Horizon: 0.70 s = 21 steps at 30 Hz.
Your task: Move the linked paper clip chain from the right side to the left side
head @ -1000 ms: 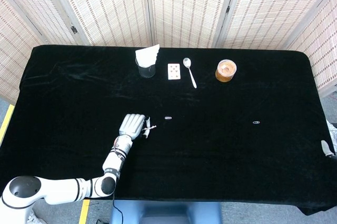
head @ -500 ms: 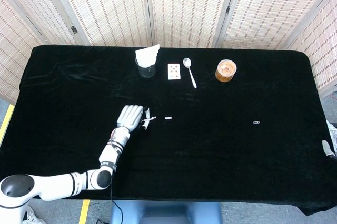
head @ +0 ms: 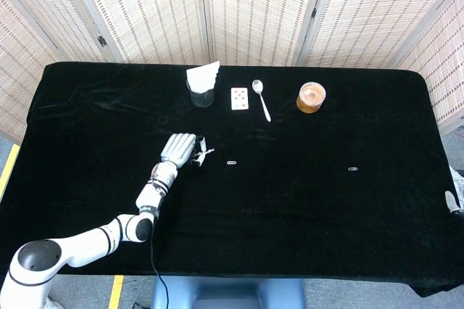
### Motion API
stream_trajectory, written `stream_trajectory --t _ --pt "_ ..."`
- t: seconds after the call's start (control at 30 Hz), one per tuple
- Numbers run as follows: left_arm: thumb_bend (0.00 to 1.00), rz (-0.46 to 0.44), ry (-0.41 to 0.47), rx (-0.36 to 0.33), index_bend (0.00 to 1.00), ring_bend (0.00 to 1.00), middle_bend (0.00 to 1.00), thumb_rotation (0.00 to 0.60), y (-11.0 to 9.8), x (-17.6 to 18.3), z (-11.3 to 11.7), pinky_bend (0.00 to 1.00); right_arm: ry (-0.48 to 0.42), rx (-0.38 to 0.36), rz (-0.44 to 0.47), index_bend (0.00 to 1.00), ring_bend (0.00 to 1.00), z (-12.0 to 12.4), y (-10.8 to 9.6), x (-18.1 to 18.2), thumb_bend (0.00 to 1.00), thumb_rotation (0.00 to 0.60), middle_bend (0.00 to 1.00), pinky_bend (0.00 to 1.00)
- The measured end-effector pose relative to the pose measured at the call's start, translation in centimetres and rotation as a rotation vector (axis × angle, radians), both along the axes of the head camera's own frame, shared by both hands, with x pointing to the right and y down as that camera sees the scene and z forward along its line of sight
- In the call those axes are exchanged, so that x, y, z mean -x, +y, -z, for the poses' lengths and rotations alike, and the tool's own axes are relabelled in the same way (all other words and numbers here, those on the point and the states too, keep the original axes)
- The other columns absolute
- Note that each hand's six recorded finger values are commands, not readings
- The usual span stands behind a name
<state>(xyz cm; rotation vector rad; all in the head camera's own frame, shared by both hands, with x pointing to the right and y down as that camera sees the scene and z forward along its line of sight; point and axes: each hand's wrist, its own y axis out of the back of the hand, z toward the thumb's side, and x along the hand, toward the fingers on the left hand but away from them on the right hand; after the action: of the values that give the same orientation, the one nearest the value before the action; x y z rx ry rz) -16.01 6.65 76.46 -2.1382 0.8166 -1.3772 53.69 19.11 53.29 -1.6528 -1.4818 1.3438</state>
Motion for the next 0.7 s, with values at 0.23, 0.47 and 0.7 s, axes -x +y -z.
stream_trajectory --t 0.23,0.47,0.7 --pt "0.68 -0.008 0.016 0.021 0.8 1.0 1.0 0.6 1.0 0.1 -1.2 1.0 0.003 0.0 0.007 0.01 0.0 0.0 0.1 0.2 0.41 0.6 0.0 0.0" --pt "0.68 -0.009 0.028 0.035 0.8 1.0 1.0 0.6 1.6 0.1 -1.8 1.0 0.006 0.005 0.012 0.01 0.0 -0.2 0.2 0.4 0.41 0.6 0.0 0.0" --pt "0.68 -0.002 0.051 0.048 0.8 1.0 1.0 0.6 1.7 -0.1 -2.0 1.0 0.008 0.01 0.008 0.01 0.0 -0.4 0.0 0.3 0.41 0.6 0.0 0.0"
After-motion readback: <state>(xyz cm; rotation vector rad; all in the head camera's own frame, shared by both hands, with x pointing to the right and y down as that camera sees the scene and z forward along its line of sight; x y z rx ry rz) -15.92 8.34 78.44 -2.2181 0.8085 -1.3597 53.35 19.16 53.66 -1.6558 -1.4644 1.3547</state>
